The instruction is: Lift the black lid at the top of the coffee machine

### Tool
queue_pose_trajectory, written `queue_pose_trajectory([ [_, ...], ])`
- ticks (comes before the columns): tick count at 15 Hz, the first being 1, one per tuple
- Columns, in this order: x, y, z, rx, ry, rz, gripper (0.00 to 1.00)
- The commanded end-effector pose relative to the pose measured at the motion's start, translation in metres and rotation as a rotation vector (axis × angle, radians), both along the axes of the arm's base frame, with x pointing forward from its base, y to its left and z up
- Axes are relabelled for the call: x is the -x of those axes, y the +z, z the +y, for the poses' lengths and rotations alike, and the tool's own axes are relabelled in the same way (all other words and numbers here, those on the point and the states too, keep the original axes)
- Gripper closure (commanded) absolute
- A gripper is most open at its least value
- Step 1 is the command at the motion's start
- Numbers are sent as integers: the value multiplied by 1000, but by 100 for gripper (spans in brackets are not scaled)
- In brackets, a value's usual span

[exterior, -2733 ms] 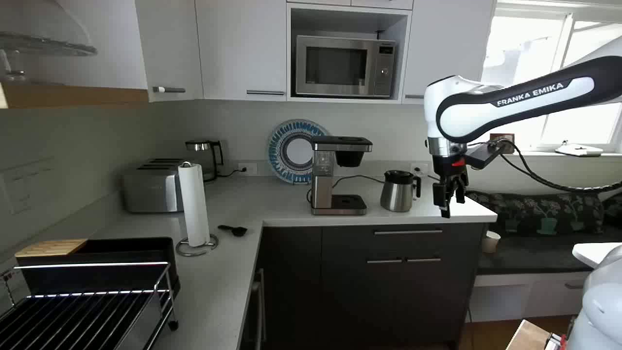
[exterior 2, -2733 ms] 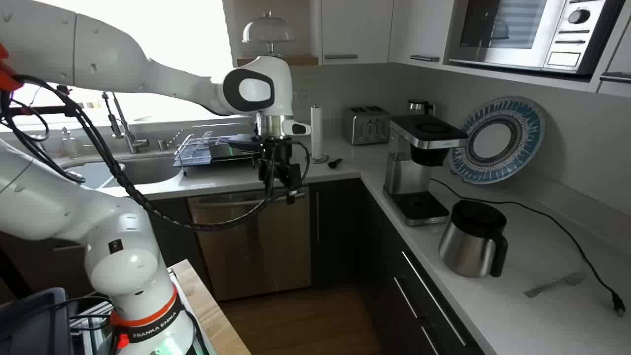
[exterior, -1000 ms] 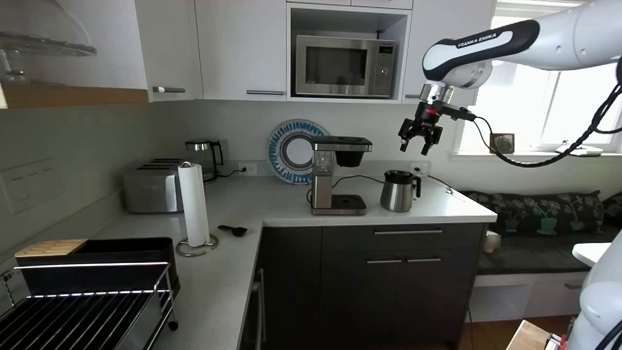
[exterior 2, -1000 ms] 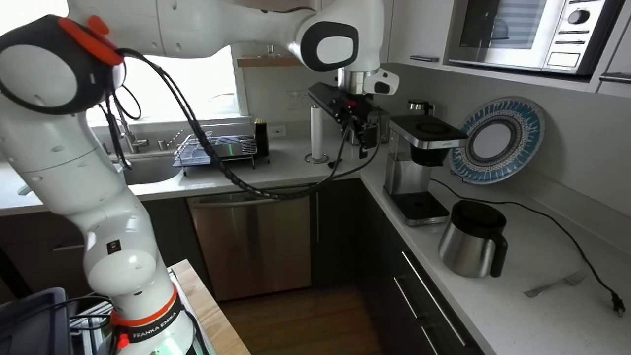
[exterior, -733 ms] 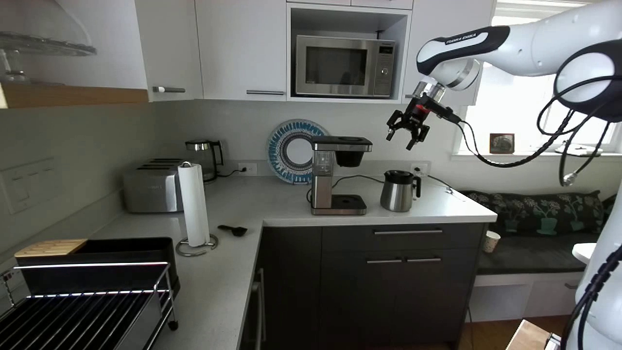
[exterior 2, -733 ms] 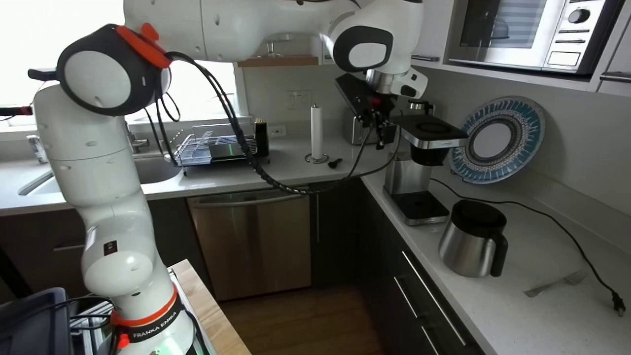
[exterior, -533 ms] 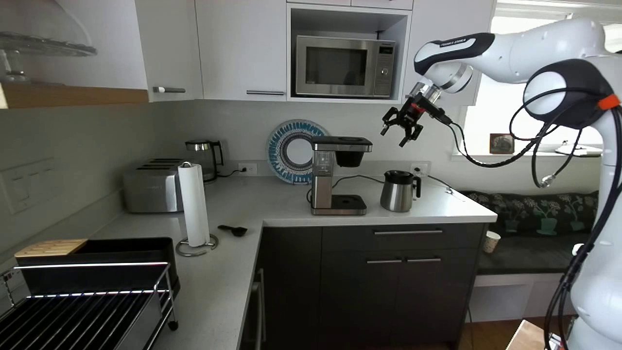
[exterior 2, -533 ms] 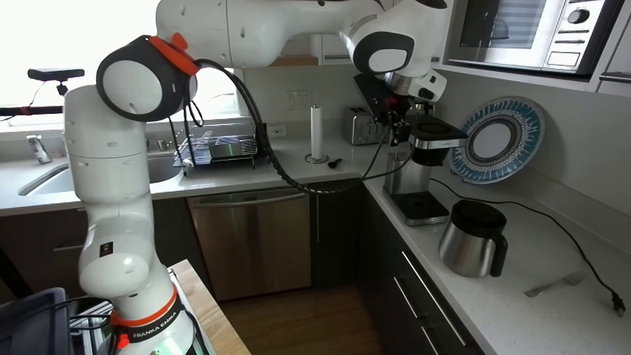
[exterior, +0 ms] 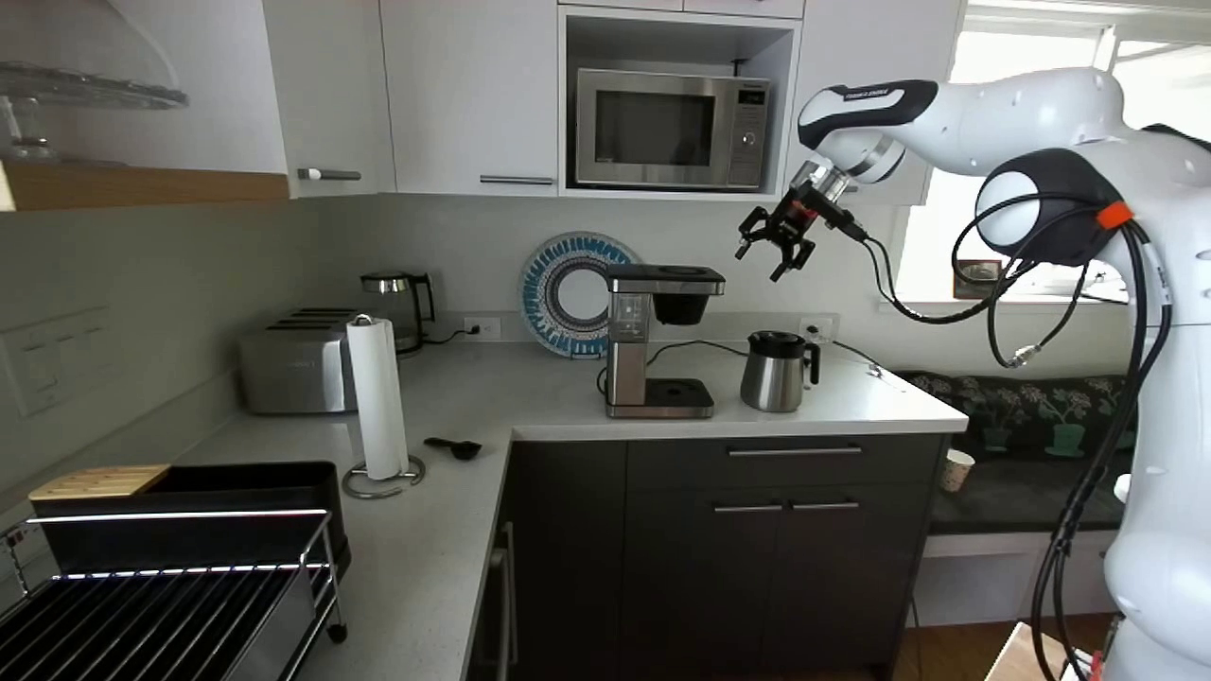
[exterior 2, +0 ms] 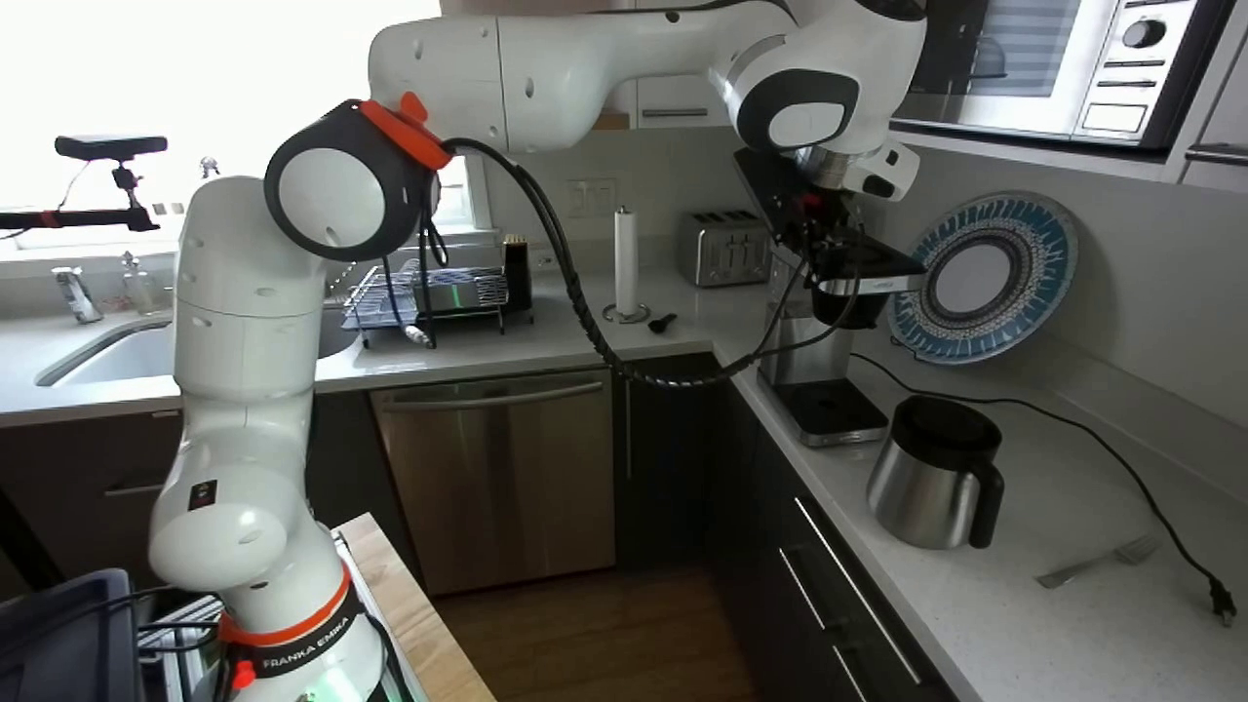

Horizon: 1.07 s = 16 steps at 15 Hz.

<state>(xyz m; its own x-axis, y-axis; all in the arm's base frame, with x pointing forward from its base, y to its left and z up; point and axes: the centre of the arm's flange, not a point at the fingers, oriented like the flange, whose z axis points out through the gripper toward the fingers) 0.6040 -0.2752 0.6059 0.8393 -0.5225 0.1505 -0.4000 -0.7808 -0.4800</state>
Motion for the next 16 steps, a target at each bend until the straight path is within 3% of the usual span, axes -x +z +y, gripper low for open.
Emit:
queue_pose_trajectory([
  [1,-19,-5,-6,-35,-17,-60,0],
  [7,-83,-33,-36,-58,-81,-286,0],
  [16,-121,-49,-44,-87,-146,-454,0],
])
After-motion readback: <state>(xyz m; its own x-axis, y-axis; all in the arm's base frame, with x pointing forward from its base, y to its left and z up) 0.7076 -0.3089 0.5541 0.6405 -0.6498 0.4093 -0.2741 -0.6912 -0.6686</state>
